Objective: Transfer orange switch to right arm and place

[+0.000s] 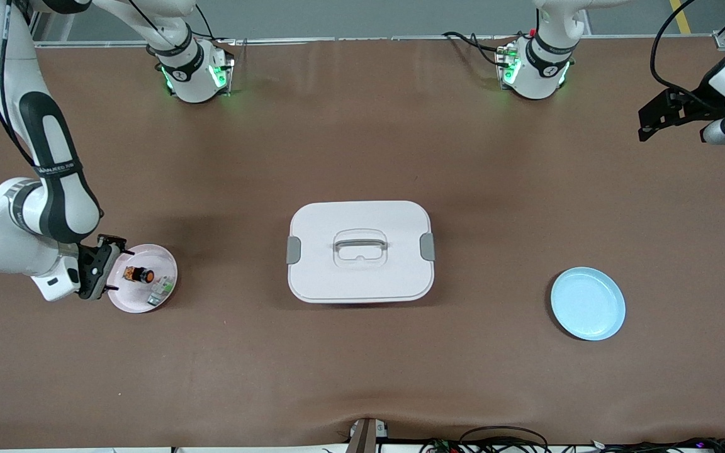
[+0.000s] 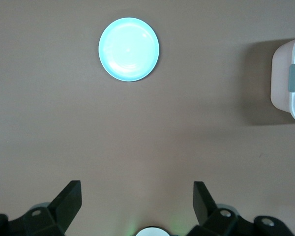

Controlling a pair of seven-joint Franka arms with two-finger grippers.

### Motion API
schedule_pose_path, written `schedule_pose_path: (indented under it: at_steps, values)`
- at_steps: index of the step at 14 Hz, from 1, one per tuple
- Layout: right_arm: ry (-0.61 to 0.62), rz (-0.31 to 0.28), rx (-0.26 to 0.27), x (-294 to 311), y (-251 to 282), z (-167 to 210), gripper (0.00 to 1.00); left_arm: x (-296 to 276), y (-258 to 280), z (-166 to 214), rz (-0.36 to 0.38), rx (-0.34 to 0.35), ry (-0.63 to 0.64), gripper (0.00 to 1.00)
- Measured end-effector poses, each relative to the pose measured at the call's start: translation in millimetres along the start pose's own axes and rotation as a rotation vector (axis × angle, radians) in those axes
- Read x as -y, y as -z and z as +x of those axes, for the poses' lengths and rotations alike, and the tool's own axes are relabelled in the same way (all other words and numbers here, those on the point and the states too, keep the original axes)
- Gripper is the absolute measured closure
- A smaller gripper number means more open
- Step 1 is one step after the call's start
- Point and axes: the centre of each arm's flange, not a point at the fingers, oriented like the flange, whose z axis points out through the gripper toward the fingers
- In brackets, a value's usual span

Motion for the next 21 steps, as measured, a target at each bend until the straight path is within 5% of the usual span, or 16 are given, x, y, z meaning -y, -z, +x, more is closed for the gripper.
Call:
schedule_pose_path:
  at_steps: [8, 17, 21]
  values:
    - [-0.551, 0.062, 0.014, 16, 43, 6, 0.0, -5, 1, -1, 0.001, -0.001, -0.009, 0.0]
    - [-1.263, -0.044, 0.1, 31, 102, 31, 0.0, -5, 0, -2, -0.001, 0.008, -0.011, 0.0]
    - [-1.354, -0.114, 0.088, 28, 157, 42, 0.0, -5, -3, -2, -0.001, 0.016, -0.011, 0.0]
